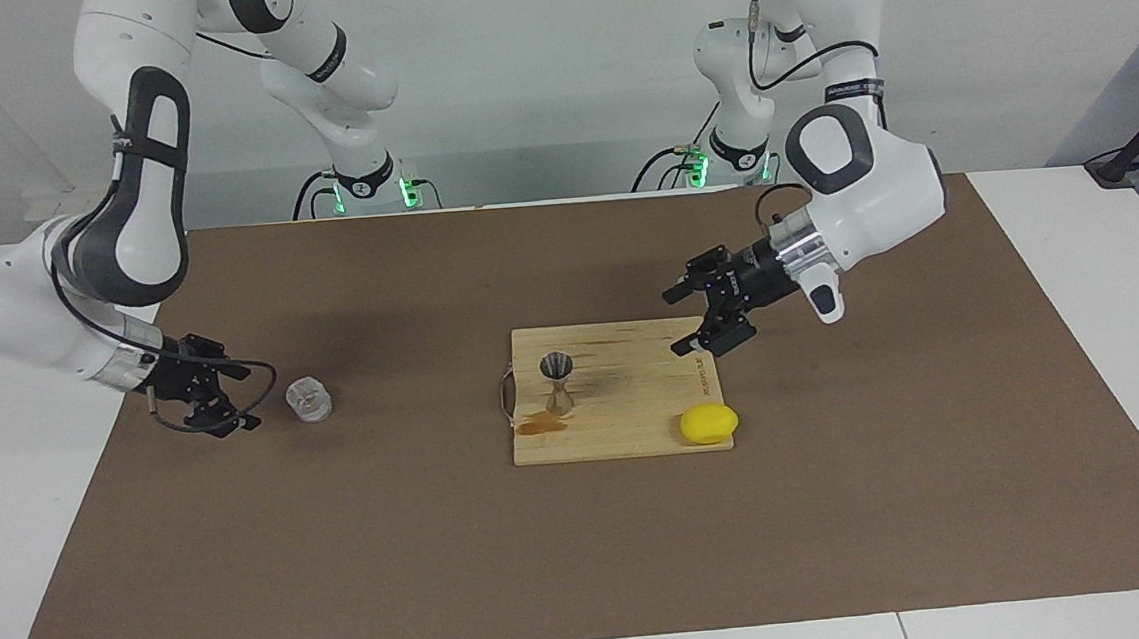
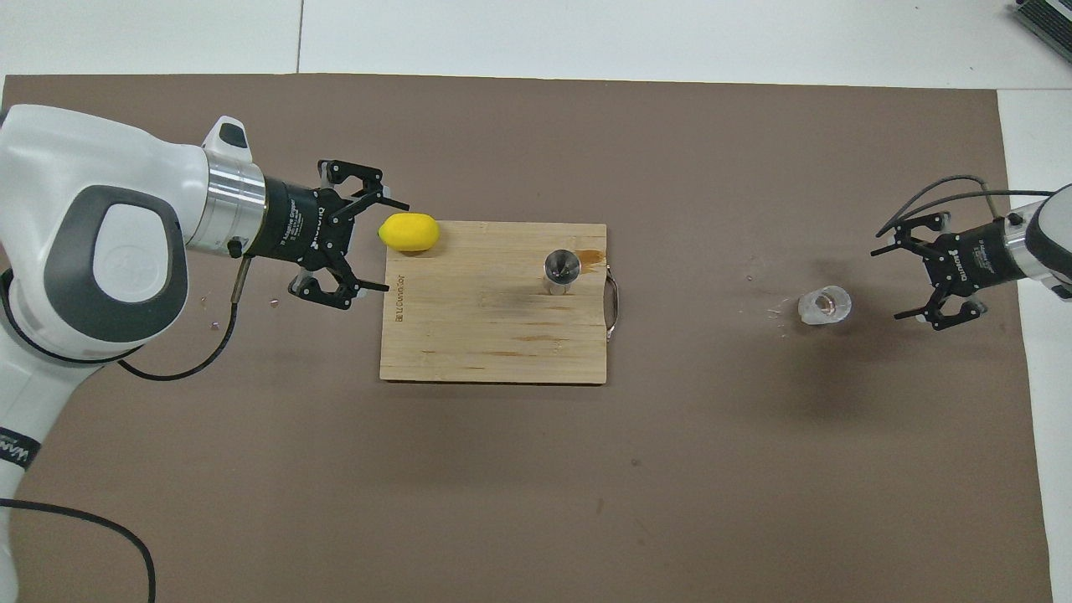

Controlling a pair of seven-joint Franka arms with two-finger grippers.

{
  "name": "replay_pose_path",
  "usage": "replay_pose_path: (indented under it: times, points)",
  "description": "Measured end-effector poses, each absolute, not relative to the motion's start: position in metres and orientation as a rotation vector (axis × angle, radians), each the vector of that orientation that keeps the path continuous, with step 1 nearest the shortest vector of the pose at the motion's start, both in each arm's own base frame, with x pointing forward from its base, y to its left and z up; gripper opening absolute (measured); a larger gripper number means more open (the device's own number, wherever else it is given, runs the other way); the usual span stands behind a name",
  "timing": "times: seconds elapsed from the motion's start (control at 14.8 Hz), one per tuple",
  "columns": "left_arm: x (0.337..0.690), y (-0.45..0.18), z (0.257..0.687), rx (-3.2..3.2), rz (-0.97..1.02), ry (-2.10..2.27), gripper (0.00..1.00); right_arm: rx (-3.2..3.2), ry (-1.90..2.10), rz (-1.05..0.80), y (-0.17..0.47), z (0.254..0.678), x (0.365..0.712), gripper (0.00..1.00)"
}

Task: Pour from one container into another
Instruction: 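Withdraw the left gripper while the right gripper reaches the glass cup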

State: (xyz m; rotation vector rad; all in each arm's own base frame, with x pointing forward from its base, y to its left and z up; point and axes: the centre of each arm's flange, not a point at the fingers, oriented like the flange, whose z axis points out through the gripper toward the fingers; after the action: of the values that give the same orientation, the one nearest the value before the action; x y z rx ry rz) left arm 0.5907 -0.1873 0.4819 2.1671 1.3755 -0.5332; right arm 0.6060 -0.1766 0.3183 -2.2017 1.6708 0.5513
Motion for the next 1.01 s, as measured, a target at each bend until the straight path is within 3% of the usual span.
replay_pose_path:
  times: [0.34,1.01]
  points:
    - [0.596,-0.159,0.505,2.473,-0.361,1.112,1.00,-2.084,1.685,0.686,-0.179,0.285,0.597,1.00]
    - [0.602,-0.113,0.543,2.977,0.077,0.078,1.00,-2.018,1.645,0.783,-0.160,0.252,0.574,1.00]
